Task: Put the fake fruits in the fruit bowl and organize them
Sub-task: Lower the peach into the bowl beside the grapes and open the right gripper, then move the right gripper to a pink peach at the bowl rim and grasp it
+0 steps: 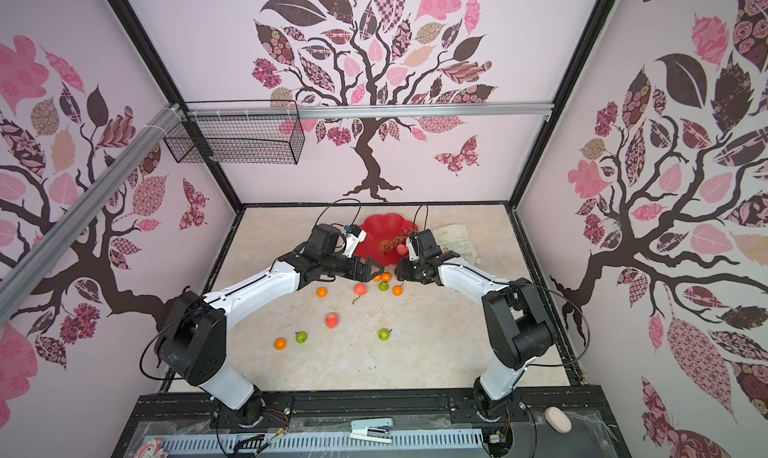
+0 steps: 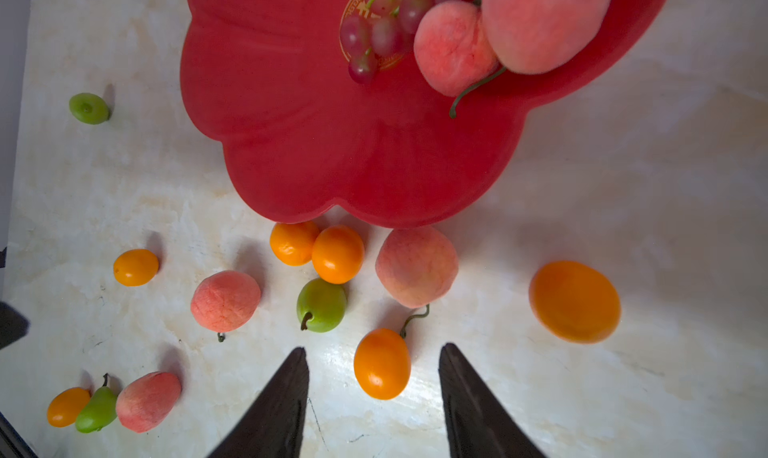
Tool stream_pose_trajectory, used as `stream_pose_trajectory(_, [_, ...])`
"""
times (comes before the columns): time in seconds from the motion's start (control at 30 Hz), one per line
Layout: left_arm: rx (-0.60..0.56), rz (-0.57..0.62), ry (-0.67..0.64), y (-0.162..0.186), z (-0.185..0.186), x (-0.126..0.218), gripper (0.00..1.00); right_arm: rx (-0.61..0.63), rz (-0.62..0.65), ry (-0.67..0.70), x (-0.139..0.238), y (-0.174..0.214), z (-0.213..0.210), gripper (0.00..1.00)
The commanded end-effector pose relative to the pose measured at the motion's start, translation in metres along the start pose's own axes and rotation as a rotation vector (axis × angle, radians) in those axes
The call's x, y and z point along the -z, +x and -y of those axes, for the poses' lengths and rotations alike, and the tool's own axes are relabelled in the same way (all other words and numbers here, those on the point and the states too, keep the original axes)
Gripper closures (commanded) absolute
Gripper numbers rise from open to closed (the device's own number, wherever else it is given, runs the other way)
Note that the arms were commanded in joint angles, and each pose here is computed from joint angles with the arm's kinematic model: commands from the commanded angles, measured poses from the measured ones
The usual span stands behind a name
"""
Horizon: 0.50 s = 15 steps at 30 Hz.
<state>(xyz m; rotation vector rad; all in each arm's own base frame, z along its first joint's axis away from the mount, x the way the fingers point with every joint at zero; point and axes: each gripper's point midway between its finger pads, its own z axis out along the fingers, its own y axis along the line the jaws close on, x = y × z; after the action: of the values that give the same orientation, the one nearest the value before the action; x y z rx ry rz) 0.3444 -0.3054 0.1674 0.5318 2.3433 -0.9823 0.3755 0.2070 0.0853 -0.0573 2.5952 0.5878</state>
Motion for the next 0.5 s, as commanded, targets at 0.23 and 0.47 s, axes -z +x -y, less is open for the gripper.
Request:
stream_pose_trajectory(0.23, [0.007,0.014,0.015,-0.005,-0.005,0.003,0.02,-0.031,-0.100,0.060,-0.030,0.021,0.013,0.50])
stream_pose_trajectory(0.47, [0.020,0.007,0.025,-0.005,-0.007,0.001,0.02,-0.036,-0.133,0.065,-0.042,0.027,0.015,0.52])
